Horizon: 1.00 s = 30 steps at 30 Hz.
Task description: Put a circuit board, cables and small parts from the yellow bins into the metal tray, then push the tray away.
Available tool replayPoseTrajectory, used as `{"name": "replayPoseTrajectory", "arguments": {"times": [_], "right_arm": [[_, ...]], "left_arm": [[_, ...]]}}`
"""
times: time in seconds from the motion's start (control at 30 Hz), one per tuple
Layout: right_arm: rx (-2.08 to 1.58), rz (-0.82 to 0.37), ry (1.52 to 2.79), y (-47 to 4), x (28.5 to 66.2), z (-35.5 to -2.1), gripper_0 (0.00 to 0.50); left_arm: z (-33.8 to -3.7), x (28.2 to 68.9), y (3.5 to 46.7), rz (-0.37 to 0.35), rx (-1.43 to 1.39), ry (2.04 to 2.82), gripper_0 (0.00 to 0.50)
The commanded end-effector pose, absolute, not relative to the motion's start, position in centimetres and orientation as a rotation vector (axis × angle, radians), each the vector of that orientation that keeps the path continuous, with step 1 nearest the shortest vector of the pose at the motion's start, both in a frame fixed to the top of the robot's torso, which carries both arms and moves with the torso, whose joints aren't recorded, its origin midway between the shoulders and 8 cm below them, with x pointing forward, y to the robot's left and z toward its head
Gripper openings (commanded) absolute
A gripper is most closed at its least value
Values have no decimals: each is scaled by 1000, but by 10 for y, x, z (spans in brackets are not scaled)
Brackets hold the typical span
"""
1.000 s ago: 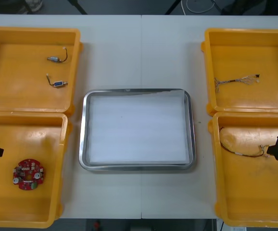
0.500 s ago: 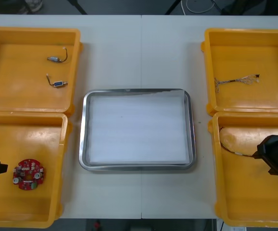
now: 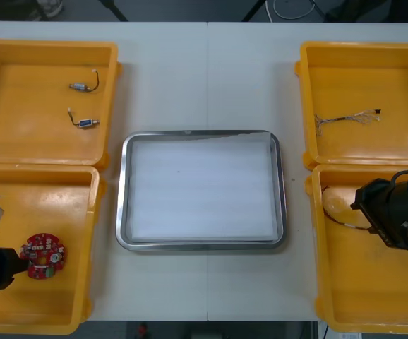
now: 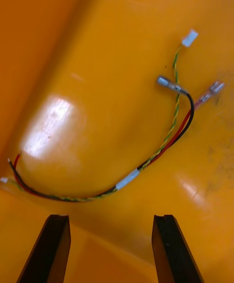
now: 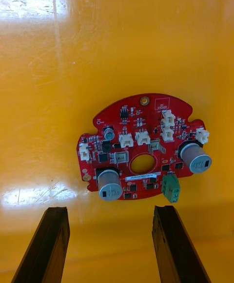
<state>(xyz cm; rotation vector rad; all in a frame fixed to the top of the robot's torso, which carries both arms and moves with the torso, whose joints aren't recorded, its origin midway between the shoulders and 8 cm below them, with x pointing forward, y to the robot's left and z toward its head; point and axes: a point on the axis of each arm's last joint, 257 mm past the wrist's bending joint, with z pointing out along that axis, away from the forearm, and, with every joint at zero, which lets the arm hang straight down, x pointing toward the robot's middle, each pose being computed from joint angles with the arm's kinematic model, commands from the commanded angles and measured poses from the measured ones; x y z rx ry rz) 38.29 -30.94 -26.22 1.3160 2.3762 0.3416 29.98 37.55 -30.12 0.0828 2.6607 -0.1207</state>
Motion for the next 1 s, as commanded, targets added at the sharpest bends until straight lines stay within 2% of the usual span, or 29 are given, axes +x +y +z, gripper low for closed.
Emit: {"name": "replayPoseTrajectory", "arguments": {"times": [0.03, 0.13, 0.57, 0.87, 1.0], "right_arm": [[1370, 294, 2317, -299, 397, -277, 482], [1413, 278, 2295, -300, 401, -286, 484], [1631, 398, 2175, -295, 414, -286, 484], [1713, 363, 2153, -304, 410, -303, 484], [1808, 388, 2104, -304, 411, -310, 484]], "left_arm": [[-319, 292, 383, -134, -63, 2678, 500], [-322, 292, 383, -132, -63, 2678, 500], [-337, 300, 388, -122, -74, 2661, 500], [-335, 307, 382, -127, -70, 2652, 500], [-332, 313, 382, -130, -81, 2640, 500]]}}
